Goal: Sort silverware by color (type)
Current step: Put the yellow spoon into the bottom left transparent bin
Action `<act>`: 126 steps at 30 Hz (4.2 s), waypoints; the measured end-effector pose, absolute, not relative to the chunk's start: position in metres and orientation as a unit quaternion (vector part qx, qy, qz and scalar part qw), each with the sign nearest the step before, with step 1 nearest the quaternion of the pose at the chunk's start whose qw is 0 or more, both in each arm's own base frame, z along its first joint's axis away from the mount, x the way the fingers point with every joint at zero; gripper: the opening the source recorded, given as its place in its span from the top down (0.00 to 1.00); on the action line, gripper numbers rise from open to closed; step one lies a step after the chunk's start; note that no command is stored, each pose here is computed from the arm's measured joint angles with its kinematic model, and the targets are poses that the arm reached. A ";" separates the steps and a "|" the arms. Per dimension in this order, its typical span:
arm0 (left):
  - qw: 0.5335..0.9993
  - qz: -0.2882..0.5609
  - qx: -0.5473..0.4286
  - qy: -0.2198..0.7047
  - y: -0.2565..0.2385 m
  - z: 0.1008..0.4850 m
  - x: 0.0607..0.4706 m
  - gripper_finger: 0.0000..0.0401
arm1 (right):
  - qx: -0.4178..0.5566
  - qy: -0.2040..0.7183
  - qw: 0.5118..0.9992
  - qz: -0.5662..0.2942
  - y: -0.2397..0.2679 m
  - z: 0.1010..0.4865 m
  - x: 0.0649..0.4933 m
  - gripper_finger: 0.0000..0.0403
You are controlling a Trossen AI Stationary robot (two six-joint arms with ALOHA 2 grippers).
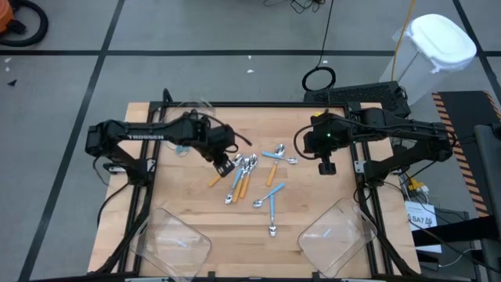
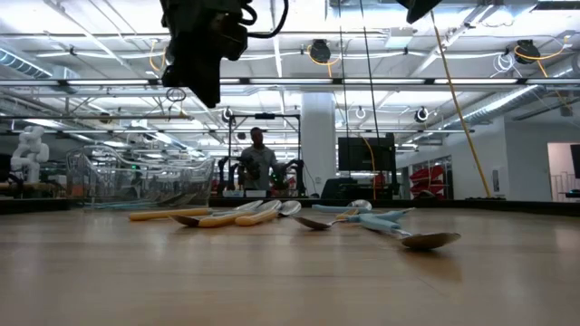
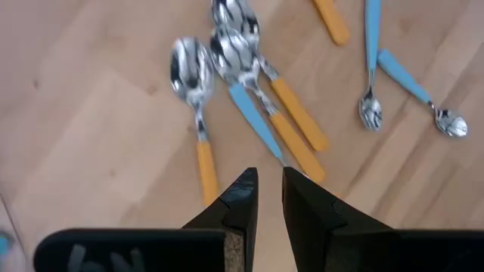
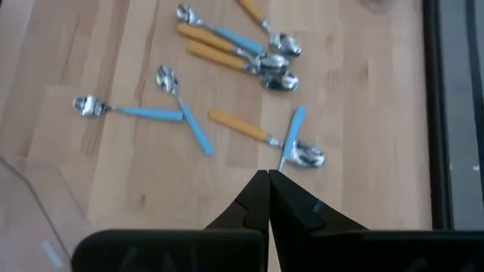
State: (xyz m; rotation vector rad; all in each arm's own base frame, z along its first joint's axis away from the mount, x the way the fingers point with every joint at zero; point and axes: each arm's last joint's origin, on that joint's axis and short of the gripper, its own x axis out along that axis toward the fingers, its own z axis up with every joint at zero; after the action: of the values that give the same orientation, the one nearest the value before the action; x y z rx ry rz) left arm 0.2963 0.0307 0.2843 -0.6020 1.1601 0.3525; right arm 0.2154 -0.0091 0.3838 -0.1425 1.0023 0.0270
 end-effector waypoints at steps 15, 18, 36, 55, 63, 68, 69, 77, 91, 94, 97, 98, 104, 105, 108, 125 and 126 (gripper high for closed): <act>0.753 0.194 -0.255 0.575 0.001 0.273 0.297 0.84 | -0.039 0.468 0.882 0.026 -0.008 0.385 0.218 1.00; 0.728 0.217 -0.283 0.586 0.001 0.271 0.293 0.84 | -0.042 0.471 0.881 0.028 -0.008 0.384 0.220 1.00; 0.661 0.223 -0.268 0.665 0.011 0.212 0.321 0.84 | 0.068 0.477 0.876 -0.013 -0.004 0.383 0.219 1.00; 0.688 0.306 -0.206 0.625 0.017 0.190 0.337 0.51 | 0.212 0.464 0.857 -0.075 0.009 0.382 0.224 1.00; 0.692 0.295 -0.196 0.629 0.024 0.186 0.336 0.51 | 0.223 0.465 0.854 -0.063 0.025 0.377 0.237 1.00; 0.685 0.291 -0.187 0.641 0.026 0.179 0.331 0.51 | 0.209 0.472 0.854 -0.067 0.037 0.373 0.240 1.00; 0.686 0.287 -0.186 0.643 0.026 0.177 0.331 0.51 | 0.205 0.473 0.854 -0.066 0.039 0.373 0.240 1.00; 0.689 0.270 -0.195 0.644 0.025 0.166 0.328 0.51 | 0.178 0.463 0.866 -0.069 0.052 0.373 0.239 1.00; 0.694 0.260 -0.212 0.637 0.025 0.150 0.323 0.53 | 0.171 0.464 0.867 -0.065 0.054 0.373 0.238 1.00; 0.693 0.256 -0.215 0.638 0.024 0.147 0.321 0.58 | 0.166 0.460 0.869 -0.074 0.053 0.373 0.238 1.00; 0.691 0.255 -0.212 0.642 0.023 0.144 0.319 0.64 | 0.165 0.456 0.871 -0.081 0.053 0.374 0.238 1.00; 0.692 0.254 -0.212 0.641 0.023 0.144 0.319 0.66 | 0.163 0.454 0.872 -0.084 0.052 0.374 0.238 1.00; 0.706 0.243 -0.209 0.632 0.018 0.140 0.319 0.79 | 0.162 0.448 0.875 -0.083 0.053 0.375 0.239 1.00; 0.708 0.242 -0.210 0.629 0.016 0.139 0.319 0.81 | 0.163 0.447 0.876 -0.082 0.053 0.375 0.240 1.00; 0.711 0.248 -0.212 0.623 0.014 0.138 0.320 0.87 | 0.165 0.447 0.875 -0.084 0.053 0.375 0.240 1.00; 0.715 0.284 -0.201 0.606 0.014 0.138 0.321 0.90 | 0.136 0.447 0.881 -0.071 0.053 0.375 0.240 1.00; 0.715 0.286 -0.203 0.605 0.014 0.138 0.321 0.90 | 0.129 0.447 0.882 -0.067 0.053 0.375 0.240 1.00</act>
State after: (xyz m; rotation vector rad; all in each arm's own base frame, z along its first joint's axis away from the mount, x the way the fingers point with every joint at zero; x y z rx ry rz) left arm 0.3209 0.0140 0.1375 -0.4488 1.3406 0.6335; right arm 0.2400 0.0525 0.3749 0.2689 0.9316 -0.1394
